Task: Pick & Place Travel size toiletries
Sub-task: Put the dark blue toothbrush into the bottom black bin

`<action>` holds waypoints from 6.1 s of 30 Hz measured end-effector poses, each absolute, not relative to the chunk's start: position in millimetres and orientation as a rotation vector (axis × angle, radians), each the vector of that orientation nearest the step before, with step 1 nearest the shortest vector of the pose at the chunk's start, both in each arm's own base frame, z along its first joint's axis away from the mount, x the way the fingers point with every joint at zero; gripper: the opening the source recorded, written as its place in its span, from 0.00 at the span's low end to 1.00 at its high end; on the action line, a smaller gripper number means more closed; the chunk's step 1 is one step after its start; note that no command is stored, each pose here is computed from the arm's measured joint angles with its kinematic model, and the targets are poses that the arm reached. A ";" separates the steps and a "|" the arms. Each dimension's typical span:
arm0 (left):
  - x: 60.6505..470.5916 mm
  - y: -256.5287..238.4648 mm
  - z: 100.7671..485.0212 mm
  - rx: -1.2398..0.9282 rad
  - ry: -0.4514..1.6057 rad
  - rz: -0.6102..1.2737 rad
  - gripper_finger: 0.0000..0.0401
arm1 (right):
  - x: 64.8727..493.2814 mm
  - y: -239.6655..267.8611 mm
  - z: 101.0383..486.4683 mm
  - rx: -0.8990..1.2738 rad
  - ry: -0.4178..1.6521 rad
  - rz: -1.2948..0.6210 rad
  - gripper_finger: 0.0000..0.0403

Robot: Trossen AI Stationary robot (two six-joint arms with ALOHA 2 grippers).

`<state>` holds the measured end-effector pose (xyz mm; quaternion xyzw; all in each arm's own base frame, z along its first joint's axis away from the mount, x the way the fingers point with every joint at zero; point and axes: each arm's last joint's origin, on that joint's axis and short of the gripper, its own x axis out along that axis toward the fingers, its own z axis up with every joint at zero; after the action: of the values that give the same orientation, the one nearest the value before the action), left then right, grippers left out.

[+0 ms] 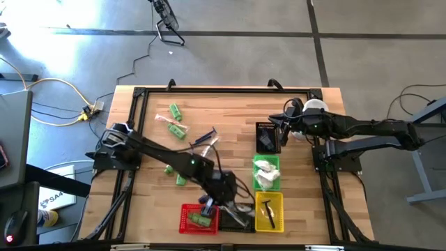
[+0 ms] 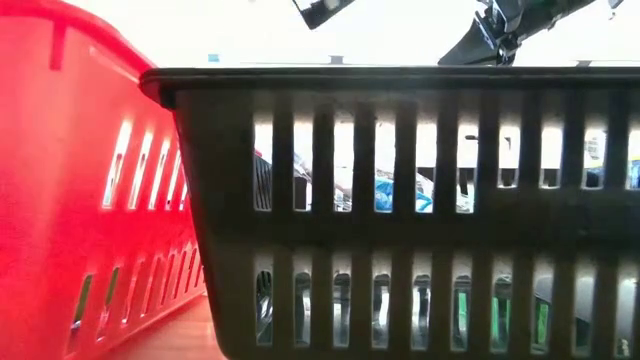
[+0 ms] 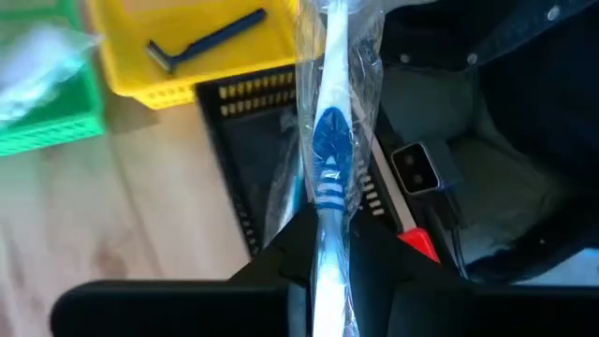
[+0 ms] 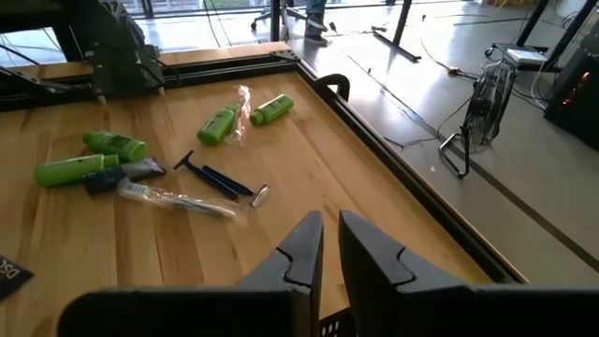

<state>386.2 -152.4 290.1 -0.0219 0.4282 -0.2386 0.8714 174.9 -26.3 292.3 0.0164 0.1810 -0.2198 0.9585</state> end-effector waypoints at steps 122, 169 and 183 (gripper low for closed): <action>397.7 -188.1 252.9 -0.269 0.915 -0.129 0.08 | 159.4 -24.8 288.1 -0.001 0.458 -0.441 0.07; 428.9 -220.8 244.6 -0.024 1.154 -0.163 0.05 | 163.6 -48.5 281.4 0.039 0.506 -0.526 0.07; 429.9 -221.5 245.0 -0.075 1.155 -0.164 0.22 | 163.3 -48.3 280.9 0.043 0.510 -0.525 0.07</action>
<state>429.9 -221.5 245.0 -0.0354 0.5451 -0.0775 0.8340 163.3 -48.3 280.9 0.0210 0.2494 -0.2566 0.9335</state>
